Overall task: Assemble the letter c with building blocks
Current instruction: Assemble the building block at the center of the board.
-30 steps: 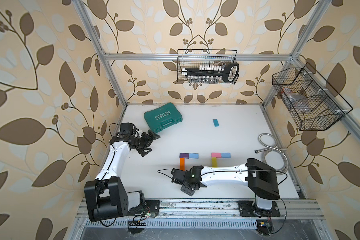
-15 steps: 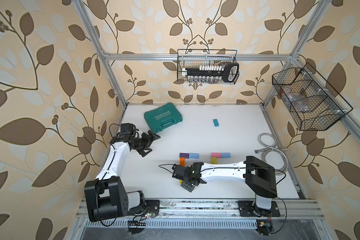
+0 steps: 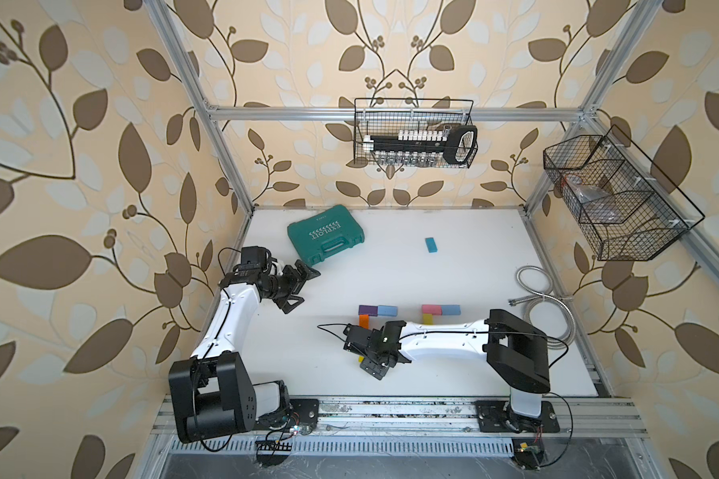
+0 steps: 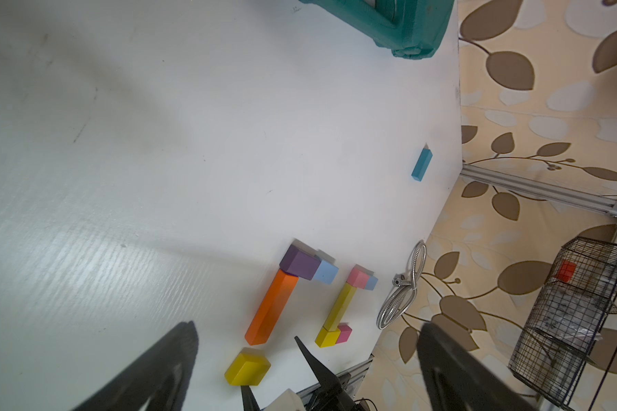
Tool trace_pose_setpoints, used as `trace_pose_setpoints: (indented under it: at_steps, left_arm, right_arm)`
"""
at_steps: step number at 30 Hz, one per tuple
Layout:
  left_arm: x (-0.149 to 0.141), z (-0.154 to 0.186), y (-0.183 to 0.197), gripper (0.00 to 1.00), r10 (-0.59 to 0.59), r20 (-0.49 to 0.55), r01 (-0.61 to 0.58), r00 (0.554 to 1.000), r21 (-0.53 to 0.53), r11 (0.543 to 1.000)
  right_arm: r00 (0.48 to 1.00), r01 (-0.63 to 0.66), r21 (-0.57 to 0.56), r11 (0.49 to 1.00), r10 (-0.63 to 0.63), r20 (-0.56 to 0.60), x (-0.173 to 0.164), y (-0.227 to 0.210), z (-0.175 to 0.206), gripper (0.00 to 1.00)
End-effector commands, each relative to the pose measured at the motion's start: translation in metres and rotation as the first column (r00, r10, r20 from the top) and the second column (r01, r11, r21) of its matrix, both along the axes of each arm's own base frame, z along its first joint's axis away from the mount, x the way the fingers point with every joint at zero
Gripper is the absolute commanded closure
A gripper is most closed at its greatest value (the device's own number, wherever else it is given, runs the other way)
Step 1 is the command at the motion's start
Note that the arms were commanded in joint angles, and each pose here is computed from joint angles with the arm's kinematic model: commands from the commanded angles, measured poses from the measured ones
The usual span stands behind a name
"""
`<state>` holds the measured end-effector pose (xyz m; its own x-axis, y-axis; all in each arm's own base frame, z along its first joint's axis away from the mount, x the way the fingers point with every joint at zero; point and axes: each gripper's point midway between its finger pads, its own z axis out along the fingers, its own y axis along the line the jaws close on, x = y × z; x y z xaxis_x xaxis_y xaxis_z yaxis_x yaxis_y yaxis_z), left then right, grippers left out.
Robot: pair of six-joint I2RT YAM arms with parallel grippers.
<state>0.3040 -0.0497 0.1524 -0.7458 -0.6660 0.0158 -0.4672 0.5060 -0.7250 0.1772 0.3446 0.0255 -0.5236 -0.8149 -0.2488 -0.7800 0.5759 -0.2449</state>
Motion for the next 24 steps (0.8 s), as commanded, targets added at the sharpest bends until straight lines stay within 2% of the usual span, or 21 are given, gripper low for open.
trace_pose_setpoints:
  at_steps: [1,10,17,20,24]
  left_arm:
    - [0.000,0.004,-0.002,0.01,-0.006,0.016,0.007,1.000,-0.023,1.000]
    - [-0.001,0.004,-0.003,0.01,-0.005,0.016,0.006,1.000,-0.025,1.000]
    - [-0.002,0.005,-0.004,0.01,-0.006,0.021,0.007,1.000,-0.033,0.999]
    - [-0.003,0.006,-0.004,0.01,-0.005,0.021,0.006,1.000,-0.035,0.999]
    - [-0.003,0.004,-0.003,0.01,-0.004,0.017,0.004,1.000,-0.029,1.000]
  right_arm:
    - [1.000,-0.005,-0.023,1.000,0.005,-0.002,0.004,0.002,-0.006,0.17]
    - [1.000,0.012,-0.004,1.000,-0.012,-0.019,0.001,0.001,0.000,0.17]
    - [0.980,0.159,0.156,0.975,-0.137,-0.142,-0.021,0.006,0.037,0.17]
    - [0.939,0.313,0.165,0.935,-0.279,-0.202,-0.021,0.001,0.045,0.17]
    - [0.828,0.528,0.172,0.832,-0.460,-0.320,-0.024,-0.003,0.043,0.16]
